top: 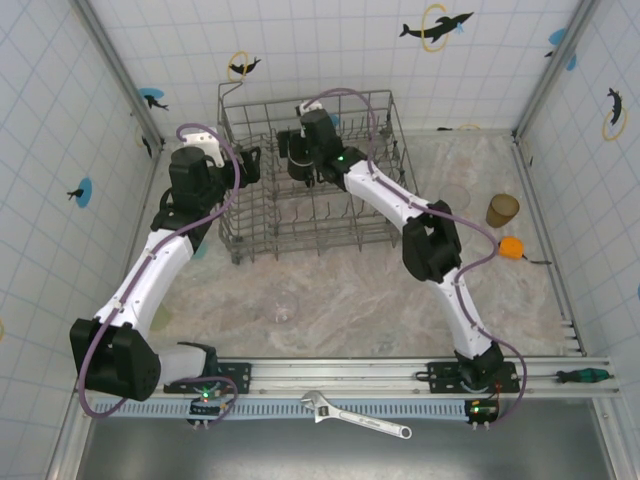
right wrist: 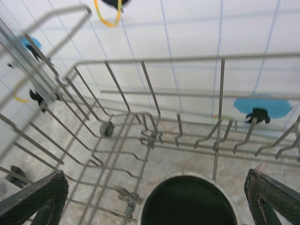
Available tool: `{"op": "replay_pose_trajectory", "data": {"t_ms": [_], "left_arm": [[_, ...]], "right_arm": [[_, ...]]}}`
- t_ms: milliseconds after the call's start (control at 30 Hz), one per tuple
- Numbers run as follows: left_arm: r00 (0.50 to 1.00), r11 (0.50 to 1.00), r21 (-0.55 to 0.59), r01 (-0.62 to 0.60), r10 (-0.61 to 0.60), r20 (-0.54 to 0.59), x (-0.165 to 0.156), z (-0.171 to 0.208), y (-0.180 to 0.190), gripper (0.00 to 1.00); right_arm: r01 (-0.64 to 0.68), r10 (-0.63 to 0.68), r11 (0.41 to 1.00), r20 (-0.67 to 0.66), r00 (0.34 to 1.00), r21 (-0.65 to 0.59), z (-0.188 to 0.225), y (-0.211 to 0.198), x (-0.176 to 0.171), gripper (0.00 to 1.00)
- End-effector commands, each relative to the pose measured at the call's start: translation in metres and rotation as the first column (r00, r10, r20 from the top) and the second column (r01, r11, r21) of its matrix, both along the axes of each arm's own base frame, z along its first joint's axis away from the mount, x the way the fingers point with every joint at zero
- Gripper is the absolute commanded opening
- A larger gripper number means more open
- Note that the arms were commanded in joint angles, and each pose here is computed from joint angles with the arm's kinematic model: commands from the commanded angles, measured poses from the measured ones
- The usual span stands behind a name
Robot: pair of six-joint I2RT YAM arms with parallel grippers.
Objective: Load the cups into the dish rack
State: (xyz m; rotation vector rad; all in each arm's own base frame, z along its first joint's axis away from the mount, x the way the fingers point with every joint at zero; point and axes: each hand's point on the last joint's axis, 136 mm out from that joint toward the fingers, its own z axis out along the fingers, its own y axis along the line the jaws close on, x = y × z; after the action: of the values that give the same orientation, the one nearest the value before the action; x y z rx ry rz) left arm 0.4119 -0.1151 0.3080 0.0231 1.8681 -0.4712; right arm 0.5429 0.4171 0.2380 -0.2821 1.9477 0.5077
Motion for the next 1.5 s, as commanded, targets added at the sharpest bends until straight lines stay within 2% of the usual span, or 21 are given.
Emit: {"op": "replay_pose_trajectory", "data": {"t_ms": [0, 433, 933, 1300, 1467], "left_arm": [[1.000, 1.000, -0.027, 0.013, -0.013, 0.010, 0.000, 0.002, -0.002, 0.97], [0.999, 0.998, -0.050, 0.031, -0.032, -0.006, 0.001, -0.003, -0.007, 0.97], [0.996, 0.995, -0.062, 0.084, -0.086, -0.023, 0.000, -0.009, -0.023, 0.97], [0.992, 0.992, -0.050, 0.119, -0.121, -0.035, -0.003, -0.015, -0.040, 0.97], [0.989, 0.989, -0.045, 0.144, -0.146, -0.031, -0.008, -0.014, -0.051, 0.97]], "right_arm": [[-0.003, -0.003, 0.998, 0.096, 0.995, 0.061, 0.085, -0.015, -0.014, 1.00], [0.076, -0.075, 0.997, 0.072, 0.995, -0.003, 0.111, -0.087, -0.038, 1.00], [0.250, -0.261, 0.960, -0.072, 0.963, -0.127, 0.087, -0.205, -0.055, 1.00], [0.377, -0.394, 0.919, -0.213, 0.894, -0.118, 0.052, -0.310, -0.081, 1.00], [0.459, -0.492, 0.869, -0.236, 0.838, -0.182, 0.036, -0.361, -0.093, 1.00]]}}
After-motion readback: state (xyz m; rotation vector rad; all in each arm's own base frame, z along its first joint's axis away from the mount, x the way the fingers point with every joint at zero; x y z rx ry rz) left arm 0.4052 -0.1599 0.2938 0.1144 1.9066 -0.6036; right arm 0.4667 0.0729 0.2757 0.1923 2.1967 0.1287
